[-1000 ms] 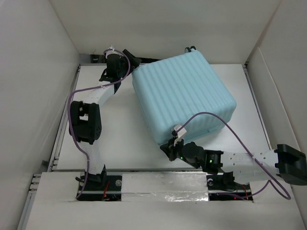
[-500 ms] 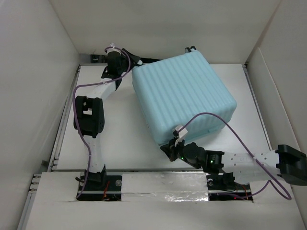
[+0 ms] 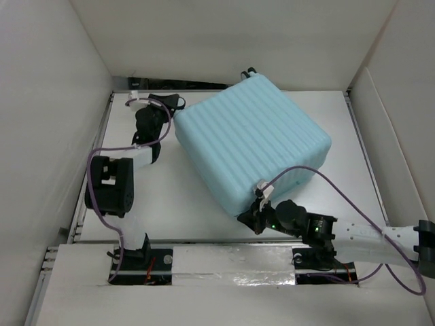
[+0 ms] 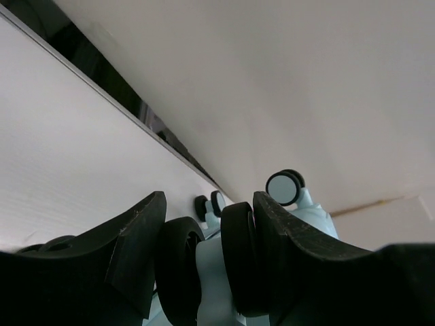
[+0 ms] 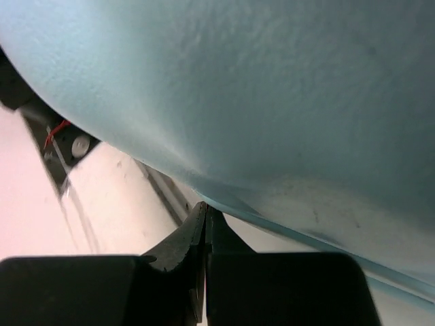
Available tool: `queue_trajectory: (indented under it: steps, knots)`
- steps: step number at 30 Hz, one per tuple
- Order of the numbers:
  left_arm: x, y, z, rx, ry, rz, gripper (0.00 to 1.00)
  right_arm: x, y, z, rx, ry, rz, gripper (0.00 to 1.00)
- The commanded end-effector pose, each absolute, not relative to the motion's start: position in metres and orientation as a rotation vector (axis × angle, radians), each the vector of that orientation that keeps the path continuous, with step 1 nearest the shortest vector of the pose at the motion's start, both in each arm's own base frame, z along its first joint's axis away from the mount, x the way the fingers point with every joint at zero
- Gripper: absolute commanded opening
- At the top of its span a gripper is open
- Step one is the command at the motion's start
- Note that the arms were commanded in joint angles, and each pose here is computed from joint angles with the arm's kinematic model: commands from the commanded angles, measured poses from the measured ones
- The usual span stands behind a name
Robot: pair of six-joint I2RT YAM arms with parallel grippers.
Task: Pack the luggage
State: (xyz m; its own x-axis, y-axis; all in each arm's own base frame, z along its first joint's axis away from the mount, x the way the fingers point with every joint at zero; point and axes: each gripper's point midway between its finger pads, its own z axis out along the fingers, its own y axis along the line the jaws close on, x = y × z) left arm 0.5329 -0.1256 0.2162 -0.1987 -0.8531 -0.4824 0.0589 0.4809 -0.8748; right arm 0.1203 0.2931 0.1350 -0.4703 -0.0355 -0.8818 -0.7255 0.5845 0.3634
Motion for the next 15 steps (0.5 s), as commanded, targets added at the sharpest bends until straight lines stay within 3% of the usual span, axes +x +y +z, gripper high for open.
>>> queue_trajectory:
  steps: [1, 9, 15]
  knots:
    - [0.471, -0.152, 0.199, -0.546, 1.592, -1.034, 0.0, 0.163, 0.287, 0.207, -0.388, 1.713, 1.008, 0.0]
    - [0.374, -0.154, 0.15, -0.538, 1.666, -1.059, 0.0, 0.201, 0.232, 0.24, -0.325, 1.639, 0.871, 0.0]
    - [0.329, -0.169, 0.187, -0.464, 1.608, -1.132, 0.0, 0.18, 0.256, 0.165, -0.425, 1.817, 0.982, 0.0]
